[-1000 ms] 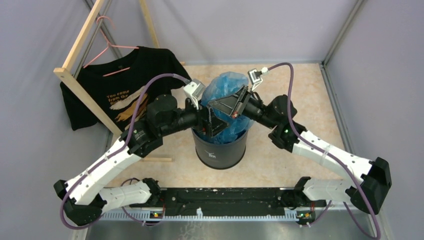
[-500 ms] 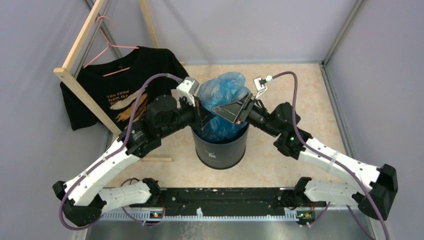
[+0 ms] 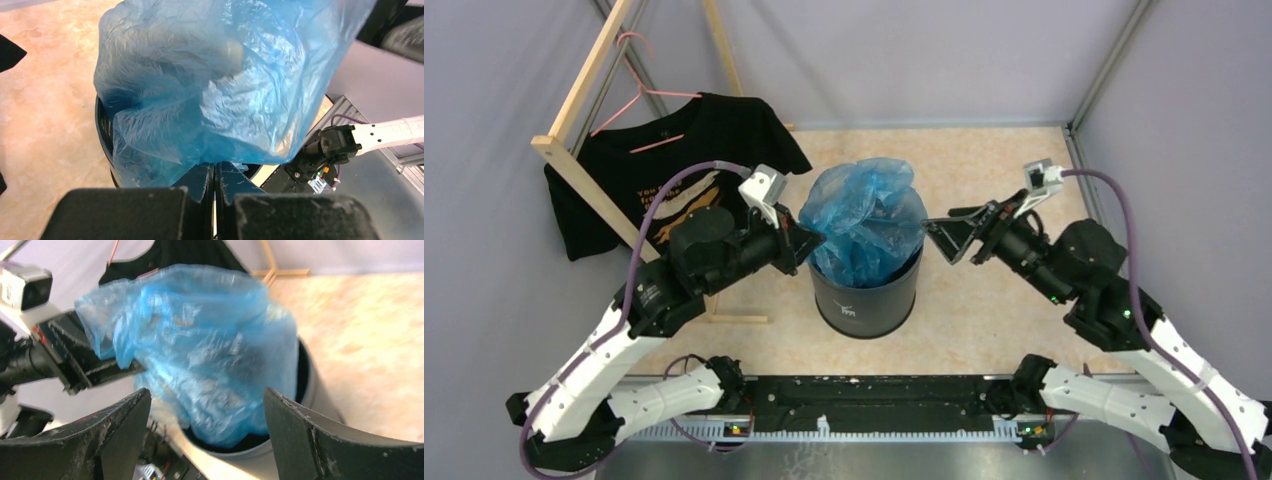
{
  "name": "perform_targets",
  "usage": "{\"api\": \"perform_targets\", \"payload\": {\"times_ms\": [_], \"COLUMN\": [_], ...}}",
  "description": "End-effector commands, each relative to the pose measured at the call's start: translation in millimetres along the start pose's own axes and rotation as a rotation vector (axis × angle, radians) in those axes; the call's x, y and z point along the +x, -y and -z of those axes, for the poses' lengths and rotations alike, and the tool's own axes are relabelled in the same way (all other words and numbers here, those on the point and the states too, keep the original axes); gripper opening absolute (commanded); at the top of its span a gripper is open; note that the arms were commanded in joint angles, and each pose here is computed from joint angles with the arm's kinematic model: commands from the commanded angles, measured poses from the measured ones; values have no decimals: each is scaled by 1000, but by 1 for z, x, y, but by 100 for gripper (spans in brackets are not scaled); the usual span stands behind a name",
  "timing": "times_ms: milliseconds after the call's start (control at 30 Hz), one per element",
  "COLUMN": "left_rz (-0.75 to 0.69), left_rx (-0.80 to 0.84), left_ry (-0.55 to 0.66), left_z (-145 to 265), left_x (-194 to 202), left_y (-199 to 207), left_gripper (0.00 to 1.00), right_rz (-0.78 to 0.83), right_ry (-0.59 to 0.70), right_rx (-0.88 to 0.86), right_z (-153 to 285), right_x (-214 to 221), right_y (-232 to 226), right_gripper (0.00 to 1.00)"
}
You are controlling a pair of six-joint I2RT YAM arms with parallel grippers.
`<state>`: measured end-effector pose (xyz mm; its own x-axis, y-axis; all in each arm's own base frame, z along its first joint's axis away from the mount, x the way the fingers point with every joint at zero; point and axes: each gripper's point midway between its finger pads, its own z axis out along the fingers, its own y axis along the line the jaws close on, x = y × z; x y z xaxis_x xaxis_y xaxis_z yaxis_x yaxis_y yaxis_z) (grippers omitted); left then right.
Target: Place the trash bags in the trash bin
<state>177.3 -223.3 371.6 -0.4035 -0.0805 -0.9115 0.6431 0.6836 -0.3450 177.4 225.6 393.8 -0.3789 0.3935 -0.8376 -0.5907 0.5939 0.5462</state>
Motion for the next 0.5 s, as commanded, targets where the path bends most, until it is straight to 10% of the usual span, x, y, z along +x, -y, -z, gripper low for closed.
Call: {"api": "perform_targets", "payload": {"times_ms": [0, 233, 467], "left_rz": [-19, -26, -29], "left_rx": [26, 66, 73], "left_ry": [43, 35, 70], "left_z": [15, 13, 21], "left_x": [-19, -29, -41], "left_y": [8, 19, 22], "left_gripper": [0, 0, 0], "right_rz": [163, 220, 185], "right_ry": [68, -35, -191], "right_rx": [131, 4, -68], "right_z": [8, -59, -101], "right_x": [-34, -21, 29], "right_y": [16, -17, -21], "right_gripper": [82, 79, 36]}}
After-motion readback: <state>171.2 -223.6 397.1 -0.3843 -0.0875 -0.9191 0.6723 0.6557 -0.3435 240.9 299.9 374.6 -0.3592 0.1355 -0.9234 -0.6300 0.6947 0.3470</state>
